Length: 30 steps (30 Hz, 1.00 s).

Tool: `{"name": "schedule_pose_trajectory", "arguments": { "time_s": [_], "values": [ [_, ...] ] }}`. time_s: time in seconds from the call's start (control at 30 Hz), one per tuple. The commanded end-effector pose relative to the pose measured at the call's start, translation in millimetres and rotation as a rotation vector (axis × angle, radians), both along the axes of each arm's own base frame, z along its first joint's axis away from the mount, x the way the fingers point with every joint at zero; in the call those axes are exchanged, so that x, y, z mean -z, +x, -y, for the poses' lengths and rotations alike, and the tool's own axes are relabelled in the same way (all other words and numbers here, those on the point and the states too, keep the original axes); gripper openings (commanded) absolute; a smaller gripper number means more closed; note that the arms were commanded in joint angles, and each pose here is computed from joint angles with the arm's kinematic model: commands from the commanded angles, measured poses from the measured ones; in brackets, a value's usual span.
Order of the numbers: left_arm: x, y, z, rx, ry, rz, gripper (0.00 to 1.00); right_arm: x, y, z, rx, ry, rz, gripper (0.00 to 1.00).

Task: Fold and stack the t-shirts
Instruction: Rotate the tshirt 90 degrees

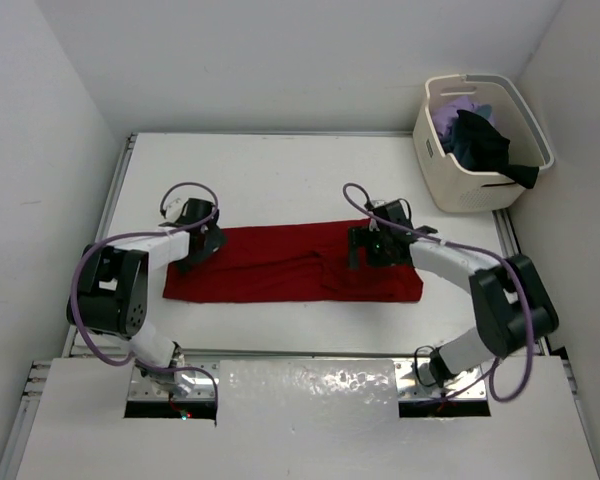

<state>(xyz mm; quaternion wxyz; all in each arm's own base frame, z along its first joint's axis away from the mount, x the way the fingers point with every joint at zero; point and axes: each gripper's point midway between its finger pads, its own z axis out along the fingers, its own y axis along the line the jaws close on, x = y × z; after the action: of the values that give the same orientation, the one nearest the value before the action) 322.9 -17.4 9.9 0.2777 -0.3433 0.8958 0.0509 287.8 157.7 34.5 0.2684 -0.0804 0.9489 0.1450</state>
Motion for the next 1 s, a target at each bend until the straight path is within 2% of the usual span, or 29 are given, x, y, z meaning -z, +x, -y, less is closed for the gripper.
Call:
{"name": "schedule_pose_trajectory", "arguments": {
  "time_s": [0.0,0.1,0.17,0.23,0.27,0.3,0.33,0.4,0.43,0.57,0.6,0.63,0.67,0.73,0.8,0.87,0.9,0.97],
  "values": [
    [6.9,-14.2,-2.5,0.008,0.012,-0.031,1.00,24.9,16.2,26.4,0.168,-0.103,-0.053,0.99],
    [18.0,-24.3,-0.7,0.018,0.004,-0.073,1.00,42.7,39.0,37.9,0.243,-0.134,-0.077,0.99],
    [23.5,-26.1,4.3,0.038,-0.012,-0.088,1.00,41.1,64.7,41.4,0.268,-0.167,-0.058,0.99],
    [25.1,-25.9,9.0,0.055,-0.021,-0.103,1.00,61.2,78.2,43.7,0.262,-0.207,-0.096,0.99],
    [27.5,-26.1,12.4,0.066,-0.030,-0.113,1.00,53.3,102.6,38.7,0.265,-0.197,-0.059,0.99],
    [27.1,-26.0,16.1,0.071,-0.037,-0.117,1.00,73.0,104.4,42.0,0.250,-0.237,-0.106,0.99],
    [27.7,-26.7,23.0,0.089,-0.043,-0.124,1.00,59.1,134.1,32.7,0.241,-0.216,-0.065,0.99],
    [26.1,-27.5,34.1,0.103,-0.069,-0.129,1.00,62.7,155.5,28.5,0.209,-0.223,-0.062,0.99],
    [25.9,-28.8,42.9,0.124,-0.077,-0.134,1.00,61.7,186.0,17.7,0.192,-0.193,-0.033,0.99],
    [22.0,-35.2,74.7,0.166,-0.118,-0.137,1.00,74.5,251.5,-11.6,0.109,-0.117,-0.024,0.99],
    [21.4,-35.9,82.7,0.154,-0.135,-0.130,1.00,78.7,264.1,-22.4,0.107,-0.068,-0.018,0.99],
    [21.2,-40.7,98.5,0.190,-0.157,-0.134,1.00,54.1,293.5,-48.2,0.059,0.042,0.055,0.99],
    [21.8,-43.3,105.1,0.196,-0.165,-0.133,1.00,85.6,295.7,-59.0,0.044,0.086,0.016,0.99],
    [25.0,-55.1,126.4,0.230,-0.181,-0.149,1.00,85.5,306.6,-82.8,0.028,0.202,0.035,0.99],
    [30.5,-71.9,141.2,0.255,-0.193,-0.181,1.00,74.5,320.8,-100.6,0.050,0.314,0.115,0.99],
    [37.8,-90.2,150.1,0.277,-0.210,-0.218,1.00,82.7,324.2,-112.6,0.069,0.328,0.158,0.99],
    [36.5,-99.1,163.1,0.318,-0.222,-0.221,1.00,56.9,343.4,-123.9,0.053,0.340,0.233,0.99],
    [33.7,-110.9,175.6,0.370,-0.229,-0.233,1.00,58.3,351.2,-136.4,0.044,0.349,0.259,0.99]
  ]
}}
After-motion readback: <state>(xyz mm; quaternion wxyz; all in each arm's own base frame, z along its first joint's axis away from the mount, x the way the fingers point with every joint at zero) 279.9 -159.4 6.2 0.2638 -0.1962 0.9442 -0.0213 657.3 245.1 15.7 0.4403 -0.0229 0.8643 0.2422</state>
